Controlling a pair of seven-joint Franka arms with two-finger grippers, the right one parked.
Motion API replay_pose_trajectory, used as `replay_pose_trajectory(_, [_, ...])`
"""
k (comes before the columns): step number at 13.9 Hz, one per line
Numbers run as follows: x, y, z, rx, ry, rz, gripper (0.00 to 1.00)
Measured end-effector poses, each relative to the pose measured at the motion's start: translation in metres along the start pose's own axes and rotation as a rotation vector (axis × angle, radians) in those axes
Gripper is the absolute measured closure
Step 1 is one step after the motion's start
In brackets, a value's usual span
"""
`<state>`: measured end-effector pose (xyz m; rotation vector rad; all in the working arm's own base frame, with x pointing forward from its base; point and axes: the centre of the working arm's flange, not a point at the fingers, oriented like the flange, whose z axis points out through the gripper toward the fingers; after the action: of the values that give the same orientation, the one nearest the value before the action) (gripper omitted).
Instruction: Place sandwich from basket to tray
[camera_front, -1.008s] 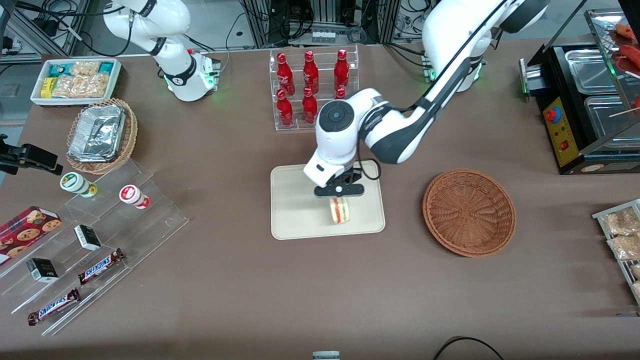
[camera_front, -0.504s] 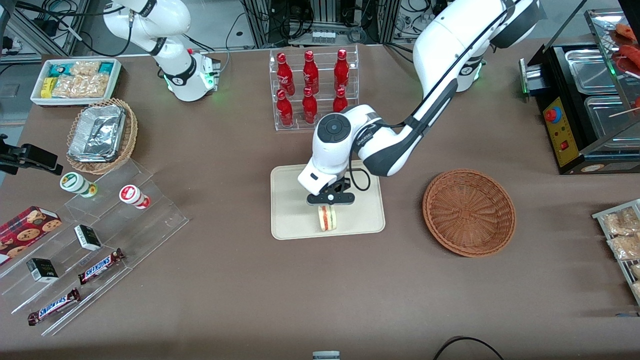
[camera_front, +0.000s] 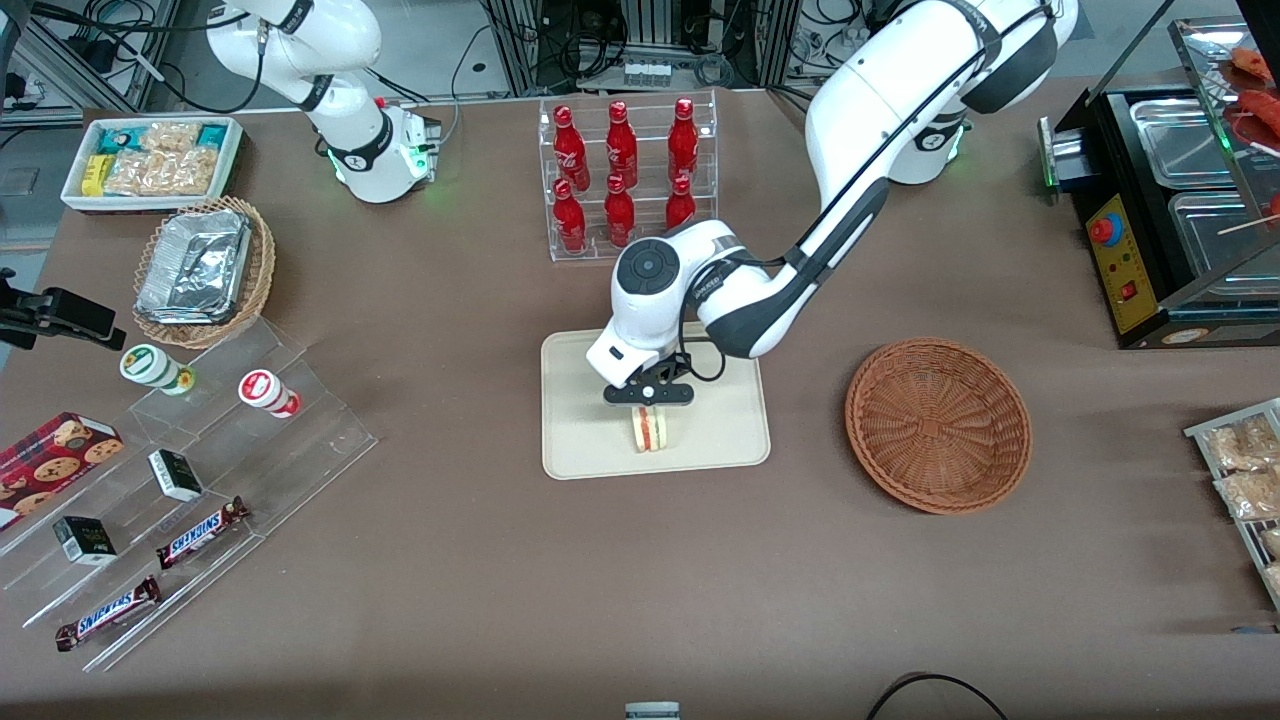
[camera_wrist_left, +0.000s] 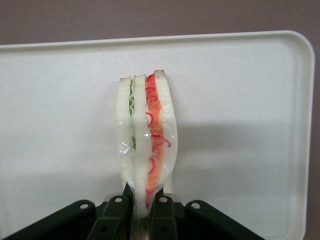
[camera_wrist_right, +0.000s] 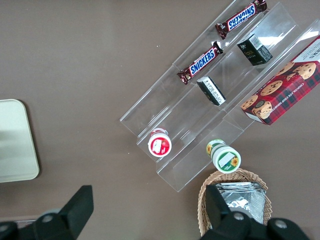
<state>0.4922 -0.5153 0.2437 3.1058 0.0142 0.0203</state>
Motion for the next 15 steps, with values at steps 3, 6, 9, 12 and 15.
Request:
replay_pose_trajectory(3, [-0.001,0.000,0.005,0.002,-0.007,0.000,0.78])
replay_pose_trajectory(6, [0.000,0.000,0.003,0.003,-0.006,-0.003,0.50])
replay_pose_trajectory(9, [0.004,0.001,-0.012,0.003,0.009,-0.006,0.21])
replay_pose_trajectory(12, [0.006,0.001,-0.045,0.011,0.036,-0.019,0.00])
replay_pose_trajectory(15, [0.010,-0.004,-0.101,0.022,0.087,-0.083,0.00])
